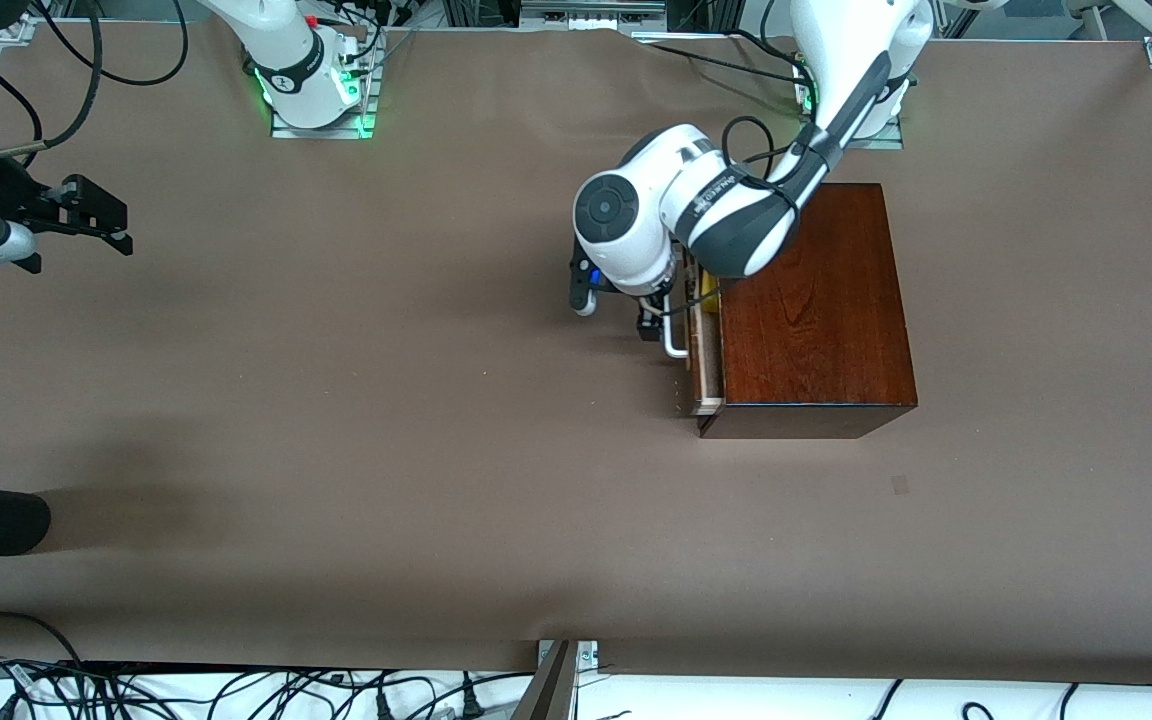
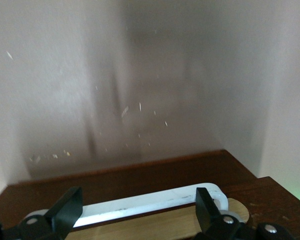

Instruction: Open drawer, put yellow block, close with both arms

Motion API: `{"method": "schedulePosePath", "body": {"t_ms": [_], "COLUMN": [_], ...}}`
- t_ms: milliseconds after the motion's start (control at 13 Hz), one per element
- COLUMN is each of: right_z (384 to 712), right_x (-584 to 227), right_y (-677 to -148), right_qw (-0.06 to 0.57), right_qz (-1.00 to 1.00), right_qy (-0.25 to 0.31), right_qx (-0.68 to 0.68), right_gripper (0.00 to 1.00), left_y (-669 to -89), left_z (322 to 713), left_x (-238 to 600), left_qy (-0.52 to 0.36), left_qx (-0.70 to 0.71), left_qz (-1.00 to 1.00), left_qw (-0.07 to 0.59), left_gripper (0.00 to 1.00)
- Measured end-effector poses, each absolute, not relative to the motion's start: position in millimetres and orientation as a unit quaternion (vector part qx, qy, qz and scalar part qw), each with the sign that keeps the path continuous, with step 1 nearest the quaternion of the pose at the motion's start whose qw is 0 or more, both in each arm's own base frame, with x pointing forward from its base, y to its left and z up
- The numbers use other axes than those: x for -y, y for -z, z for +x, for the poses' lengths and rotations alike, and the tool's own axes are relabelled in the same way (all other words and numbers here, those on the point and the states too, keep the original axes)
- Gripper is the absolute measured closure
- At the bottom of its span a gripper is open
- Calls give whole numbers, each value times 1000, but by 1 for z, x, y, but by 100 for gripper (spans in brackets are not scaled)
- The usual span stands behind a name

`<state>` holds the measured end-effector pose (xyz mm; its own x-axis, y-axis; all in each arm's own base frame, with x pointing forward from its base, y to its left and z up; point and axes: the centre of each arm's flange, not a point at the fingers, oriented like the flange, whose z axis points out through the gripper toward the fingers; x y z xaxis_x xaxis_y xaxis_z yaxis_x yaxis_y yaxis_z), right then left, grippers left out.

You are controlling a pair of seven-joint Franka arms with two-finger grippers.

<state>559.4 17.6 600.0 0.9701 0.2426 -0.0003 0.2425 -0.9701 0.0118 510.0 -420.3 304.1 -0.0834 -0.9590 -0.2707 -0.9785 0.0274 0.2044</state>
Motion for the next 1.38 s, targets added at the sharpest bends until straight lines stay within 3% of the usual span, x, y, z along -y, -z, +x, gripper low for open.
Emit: {"method": "schedulePosePath", "body": {"t_ms": [613, 920, 1380], "right_z": [557, 557, 557], "right_x": [-7, -1, -8], "right_y": [-594, -592, -593], "right_qw": [5, 4, 4], "right_qz": [994, 994, 994], "right_qy": [21, 23, 22], "right_qx": [-110, -104, -111], "right_gripper": [0, 0, 0], "left_y": [-309, -397, -521], "left_z": [514, 520, 551], "left_x": [409, 397, 283], "left_qy": [-183, -130, -85], "left_qx": [-706, -635, -448], "left_qz": [-684, -761, -889], "left_qw": [30, 13, 50], "left_gripper": [0, 0, 0]}}
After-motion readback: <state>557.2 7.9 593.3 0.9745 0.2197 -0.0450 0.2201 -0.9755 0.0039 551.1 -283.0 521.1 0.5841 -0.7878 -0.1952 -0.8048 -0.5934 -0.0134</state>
